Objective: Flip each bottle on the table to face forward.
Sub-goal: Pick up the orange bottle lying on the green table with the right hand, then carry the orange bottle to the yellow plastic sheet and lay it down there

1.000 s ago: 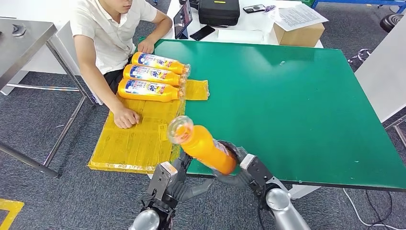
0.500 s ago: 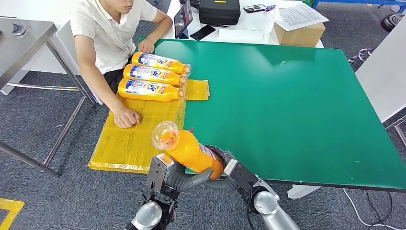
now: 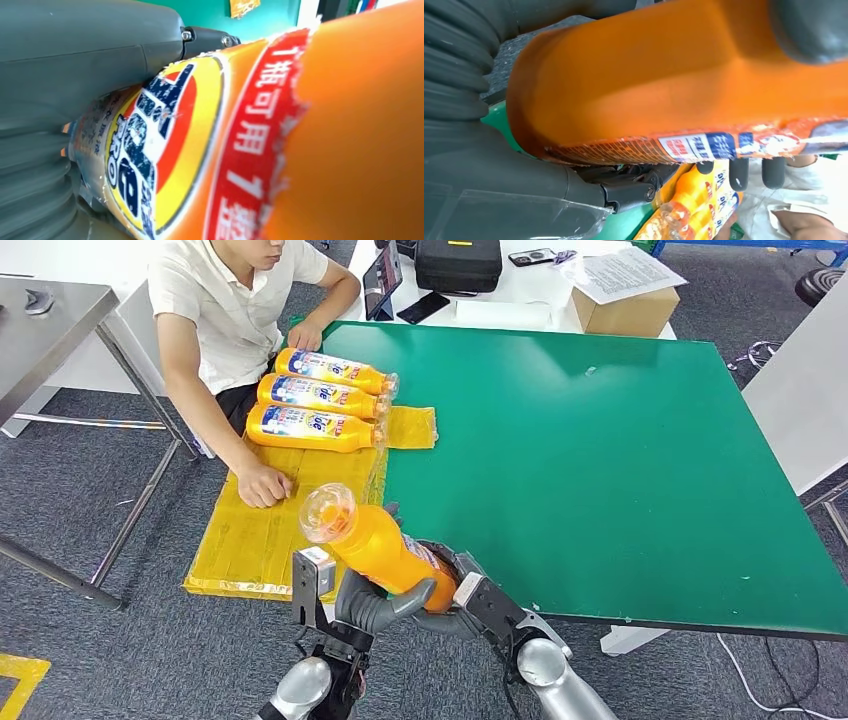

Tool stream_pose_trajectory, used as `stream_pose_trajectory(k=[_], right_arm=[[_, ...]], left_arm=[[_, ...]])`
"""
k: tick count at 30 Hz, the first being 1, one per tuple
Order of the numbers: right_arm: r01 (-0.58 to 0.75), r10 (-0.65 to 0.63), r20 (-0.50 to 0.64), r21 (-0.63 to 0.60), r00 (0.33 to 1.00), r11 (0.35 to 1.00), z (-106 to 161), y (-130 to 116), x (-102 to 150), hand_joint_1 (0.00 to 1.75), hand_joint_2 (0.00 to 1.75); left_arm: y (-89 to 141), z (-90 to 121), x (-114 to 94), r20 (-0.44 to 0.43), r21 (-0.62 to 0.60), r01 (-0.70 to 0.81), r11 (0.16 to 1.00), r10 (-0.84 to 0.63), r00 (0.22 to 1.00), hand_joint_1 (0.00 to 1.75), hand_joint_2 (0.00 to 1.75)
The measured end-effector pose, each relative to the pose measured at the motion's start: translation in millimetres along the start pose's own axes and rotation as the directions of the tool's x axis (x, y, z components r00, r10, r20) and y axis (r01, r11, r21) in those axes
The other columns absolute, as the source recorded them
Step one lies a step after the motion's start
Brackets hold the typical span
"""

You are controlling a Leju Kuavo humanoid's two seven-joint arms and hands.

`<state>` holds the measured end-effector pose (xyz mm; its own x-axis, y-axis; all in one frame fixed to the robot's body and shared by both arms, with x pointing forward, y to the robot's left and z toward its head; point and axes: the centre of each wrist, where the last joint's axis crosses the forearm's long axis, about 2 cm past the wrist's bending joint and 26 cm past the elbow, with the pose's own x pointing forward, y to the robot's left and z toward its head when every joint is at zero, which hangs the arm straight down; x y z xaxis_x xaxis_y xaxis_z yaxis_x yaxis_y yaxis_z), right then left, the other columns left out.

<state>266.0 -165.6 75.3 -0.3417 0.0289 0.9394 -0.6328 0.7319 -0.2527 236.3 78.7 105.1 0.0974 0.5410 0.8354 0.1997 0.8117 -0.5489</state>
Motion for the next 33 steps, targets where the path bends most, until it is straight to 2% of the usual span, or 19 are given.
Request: stream_pose_trajectory(k=[1, 2, 5, 6, 10, 16, 19, 22, 24, 26, 29, 31, 32, 33], right_arm=[[0.003, -0.003, 0.002, 0.001, 1.000, 1.000, -0.5, 1.1, -0.3, 0.00, 1.75], [0.005, -0.005, 0.002, 0.002, 1.000, 1.000, -0.6, 2.1, -0.7, 0.00, 1.31], [0.008, -0.008, 0.001, -0.001, 1.000, 1.000, -0.8, 4.4, -2.2, 0.00, 1.31], [0.004, -0.004, 0.010, -0.013, 1.000, 1.000, -0.9, 5.3, -2.5, 0.00, 1.75], [0.002, 0.007, 0.076, -0.123, 0.997, 0.992, -0.4, 20.4, -0.1, 0.00, 0.00], [0.093, -0.076, 0.084, -0.226, 0.994, 0.970, 15.8, 55.2, 1.5, 0.00, 0.00], [0.118, -0.102, 0.078, -0.248, 0.992, 0.962, 22.3, 64.7, 0.3, 0.00, 0.00], [0.114, -0.095, 0.080, -0.291, 0.992, 0.950, 26.1, 69.1, -0.3, 0.00, 0.00], [0.080, -0.045, 0.097, -0.390, 0.994, 0.917, 27.9, 68.2, 2.5, 0.00, 0.00], [0.046, 0.024, 0.121, -0.544, 0.992, 0.838, 26.1, 60.8, 11.7, 0.00, 0.00], [0.030, 0.114, 0.147, -0.728, 0.982, 0.685, 20.8, 37.0, 30.8, 0.00, 0.00], [0.027, 0.182, 0.160, -0.817, 0.970, 0.575, 19.7, 15.4, 45.0, 0.00, 0.00], [0.027, 0.218, 0.161, -0.857, 0.963, 0.515, 20.3, 4.0, 52.4, 0.00, 0.00], [0.030, 0.246, 0.161, -0.886, 0.956, 0.463, 21.2, -5.3, 58.7, 0.00, 0.00]], left_arm=[[-0.5, 0.2, 1.6, -0.004, 0.000, -0.025, 1.000, 0.025, 1.000, 1.75, 1.75], [-0.8, 0.0, 3.4, -0.008, -0.003, -0.051, 0.999, 0.051, 0.999, 1.75, 1.75], [-1.8, -0.5, 8.4, -0.005, -0.026, -0.124, 0.992, 0.124, 0.992, 1.75, 1.75], [-1.9, -1.0, 10.4, 0.003, -0.033, -0.143, 0.989, 0.143, 0.990, 1.75, 1.75], [0.5, -3.6, 21.4, 0.046, -0.035, -0.210, 0.977, 0.211, 0.976, 1.75, 1.75], [7.8, -0.6, 40.1, 0.137, -0.027, -0.260, 0.965, 0.261, 0.956, 1.75, 1.75], [12.1, -1.4, 48.1, 0.202, -0.001, -0.223, 0.975, 0.219, 0.955, 1.75, 1.75], [19.2, -3.3, 53.3, 0.274, 0.077, -0.064, 0.995, 0.040, 0.961, 1.75, 1.75], [27.5, -7.4, 57.0, 0.333, 0.182, 0.163, 0.970, -0.216, 0.918, 1.75, 1.75], [38.4, -13.6, 61.4, 0.374, 0.289, 0.394, 0.873, -0.482, 0.792, 1.75, 1.75], [54.7, -23.5, 66.8, 0.365, 0.371, 0.645, 0.668, -0.744, 0.560, 1.75, 1.75], [66.1, -30.0, 69.8, 0.319, 0.392, 0.775, 0.496, -0.863, 0.392, 1.67, 1.75], [72.6, -33.7, 71.4, 0.285, 0.394, 0.828, 0.399, -0.910, 0.302, 1.48, 1.75], [78.1, -37.7, 72.9, 0.250, 0.389, 0.867, 0.311, -0.942, 0.225, 1.41, 1.75]])
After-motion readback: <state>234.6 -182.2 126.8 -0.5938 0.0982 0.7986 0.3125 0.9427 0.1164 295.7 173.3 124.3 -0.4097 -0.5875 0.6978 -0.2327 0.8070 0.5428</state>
